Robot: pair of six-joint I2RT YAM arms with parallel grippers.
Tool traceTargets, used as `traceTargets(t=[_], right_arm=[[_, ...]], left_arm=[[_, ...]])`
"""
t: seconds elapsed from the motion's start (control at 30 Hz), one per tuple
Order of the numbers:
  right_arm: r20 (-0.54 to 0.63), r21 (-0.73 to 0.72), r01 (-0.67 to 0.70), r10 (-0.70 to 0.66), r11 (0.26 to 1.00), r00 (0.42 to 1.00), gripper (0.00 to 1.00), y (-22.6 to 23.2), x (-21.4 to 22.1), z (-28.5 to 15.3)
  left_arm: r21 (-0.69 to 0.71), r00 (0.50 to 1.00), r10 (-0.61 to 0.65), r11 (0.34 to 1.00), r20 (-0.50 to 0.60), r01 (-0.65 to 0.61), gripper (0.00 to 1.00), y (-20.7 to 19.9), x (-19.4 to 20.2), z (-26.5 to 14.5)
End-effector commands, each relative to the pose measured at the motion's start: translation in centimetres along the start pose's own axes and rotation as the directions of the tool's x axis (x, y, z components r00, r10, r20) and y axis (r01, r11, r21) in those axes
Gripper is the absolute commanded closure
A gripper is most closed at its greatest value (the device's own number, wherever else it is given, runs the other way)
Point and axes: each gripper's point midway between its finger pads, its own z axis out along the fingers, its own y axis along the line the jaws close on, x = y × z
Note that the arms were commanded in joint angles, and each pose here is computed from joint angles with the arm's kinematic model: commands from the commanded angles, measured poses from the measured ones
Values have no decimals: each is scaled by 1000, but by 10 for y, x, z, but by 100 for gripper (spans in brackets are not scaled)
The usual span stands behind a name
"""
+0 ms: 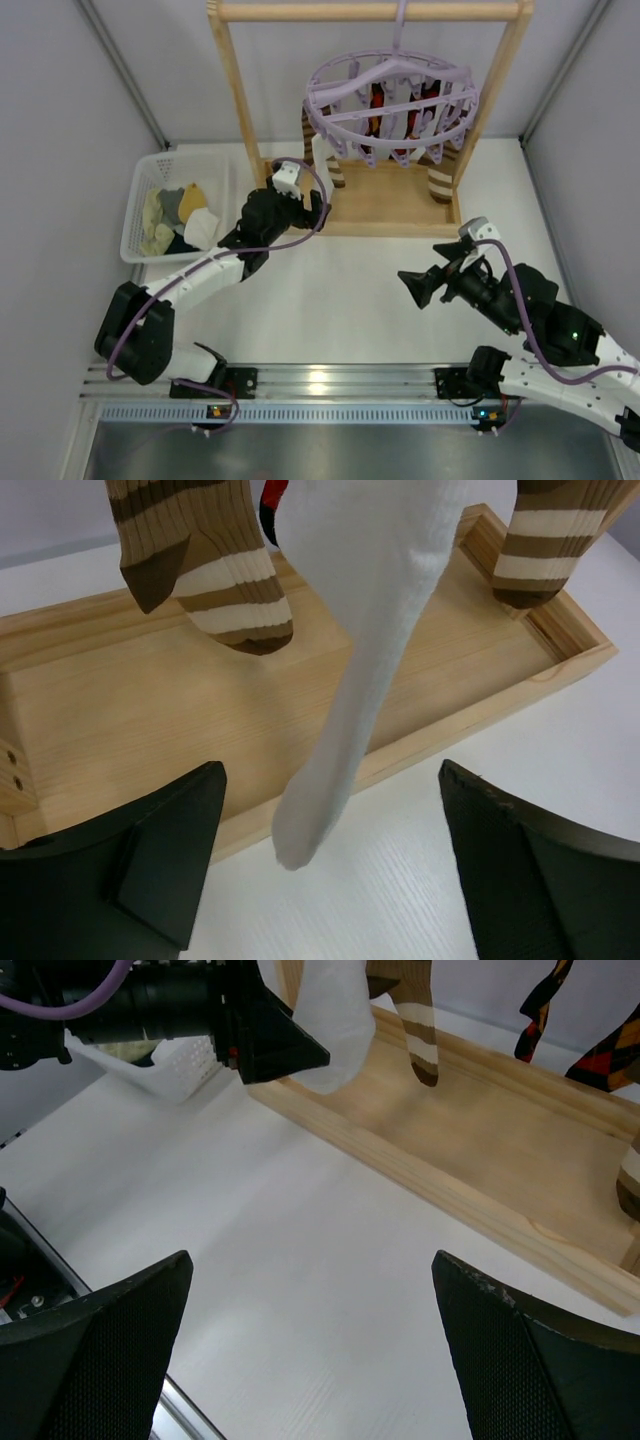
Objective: Remove the socks clipped to the hanger
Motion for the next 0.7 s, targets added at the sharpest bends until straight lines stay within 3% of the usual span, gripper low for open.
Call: traceTargets(t=[0.0, 0.07, 0.1, 0.13, 0.17, 0.23, 0.3, 0.37, 0.47, 0.5, 0.67], right_arm=[[-26, 20, 9, -9, 1000, 1000, 1, -8, 12, -7], [-24, 13, 2, -2, 1000, 1000, 1, -6, 11, -6], [-24, 13, -3, 3, 1000, 1000, 0, -5, 11, -4], [-15, 23, -8, 9, 1000, 1000, 0, -6, 8, -3], [-7, 45, -38, 38, 998, 999, 1, -8, 7, -2], [48, 131, -100, 94, 986, 994, 1, -20, -5, 3], [110, 122, -157, 144, 980, 984, 0, -16, -21, 8], [161, 74, -194, 180, 978, 970, 0, -7, -39, 10], [231, 36, -232, 218, 972, 948, 1, 1, -73, 12], [252, 41, -244, 226, 969, 941, 0, 1, -90, 12], [305, 168, -255, 196, 952, 932, 5, -16, -131, 15]], left_arm=[[61, 986, -5, 998, 169, -5, 15, -13, -42, 3], [47, 987, 3, 999, 159, -11, 24, -10, -39, 8], [26, 987, 3, 1000, 161, -8, 34, -6, -40, 10], [21, 987, 3, 1000, 158, -7, 54, -5, -38, 11], [10, 987, -6, 1000, 158, 4, 62, -3, -38, 11], [-37, 985, -16, 999, 174, 23, 87, 3, -41, 8], [-69, 984, -17, 997, 179, 29, 99, 0, -38, 3], [-155, 978, 5, 987, 210, 28, 100, 4, -45, -5], [-213, 973, 22, 977, 231, 28, 100, -24, -44, -15], [-176, 972, 19, 984, 233, 23, 100, -47, -43, -19], [-207, 967, -7, 976, 254, 62, 100, -87, -39, -34]])
